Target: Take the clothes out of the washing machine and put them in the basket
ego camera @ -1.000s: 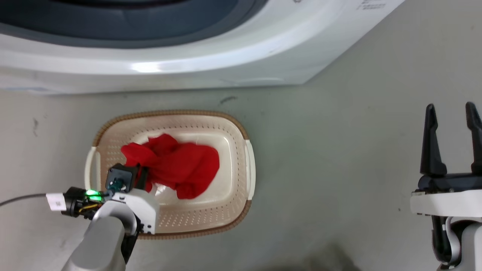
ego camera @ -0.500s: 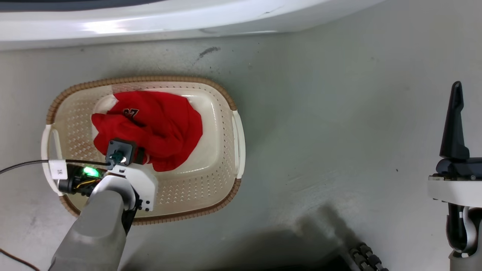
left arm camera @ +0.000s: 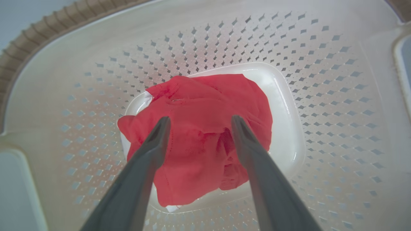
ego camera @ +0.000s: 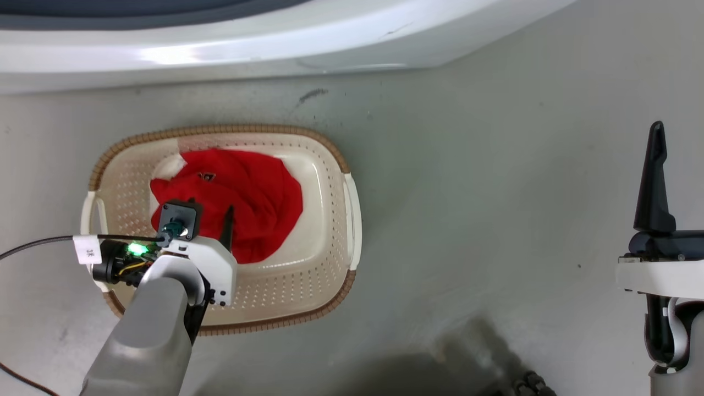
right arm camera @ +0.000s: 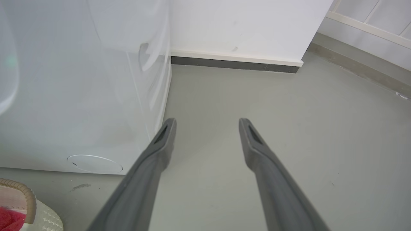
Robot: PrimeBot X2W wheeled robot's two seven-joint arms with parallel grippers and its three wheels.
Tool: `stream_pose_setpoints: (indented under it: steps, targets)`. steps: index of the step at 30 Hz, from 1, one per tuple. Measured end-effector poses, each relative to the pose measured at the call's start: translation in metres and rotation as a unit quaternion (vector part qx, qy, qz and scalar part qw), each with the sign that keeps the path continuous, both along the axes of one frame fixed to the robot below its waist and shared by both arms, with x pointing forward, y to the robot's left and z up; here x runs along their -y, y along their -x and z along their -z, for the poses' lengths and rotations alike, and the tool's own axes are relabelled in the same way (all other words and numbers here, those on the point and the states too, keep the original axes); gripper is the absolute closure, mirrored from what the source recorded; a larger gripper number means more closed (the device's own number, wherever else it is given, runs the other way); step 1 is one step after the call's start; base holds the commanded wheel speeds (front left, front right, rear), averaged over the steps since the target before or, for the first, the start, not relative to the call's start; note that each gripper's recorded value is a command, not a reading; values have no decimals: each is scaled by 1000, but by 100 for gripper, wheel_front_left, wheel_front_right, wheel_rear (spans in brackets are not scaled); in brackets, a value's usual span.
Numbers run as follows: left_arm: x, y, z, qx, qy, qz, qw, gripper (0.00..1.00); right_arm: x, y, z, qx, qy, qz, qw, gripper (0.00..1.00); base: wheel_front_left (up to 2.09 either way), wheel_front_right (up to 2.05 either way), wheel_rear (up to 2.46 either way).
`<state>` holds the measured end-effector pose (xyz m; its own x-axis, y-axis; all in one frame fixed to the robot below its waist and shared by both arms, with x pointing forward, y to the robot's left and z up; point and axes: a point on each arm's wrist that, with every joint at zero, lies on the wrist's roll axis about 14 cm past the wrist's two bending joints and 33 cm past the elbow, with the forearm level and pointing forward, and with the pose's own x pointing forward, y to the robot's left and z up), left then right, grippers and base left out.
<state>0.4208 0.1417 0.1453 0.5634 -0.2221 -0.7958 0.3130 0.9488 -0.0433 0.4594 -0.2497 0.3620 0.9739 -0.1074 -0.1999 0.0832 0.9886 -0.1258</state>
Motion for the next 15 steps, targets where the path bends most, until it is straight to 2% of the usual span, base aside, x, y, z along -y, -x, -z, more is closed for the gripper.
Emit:
stream_pose_setpoints:
  steps: [8,15]
  targets:
    - [3,-18,-61,80,31,-15,996,0,-2,6,-37,36,-16,3,999,0,0,0,0]
    - [5,-41,-138,189,63,-20,980,0,-1,19,-73,73,-29,8,997,0,0,0,0]
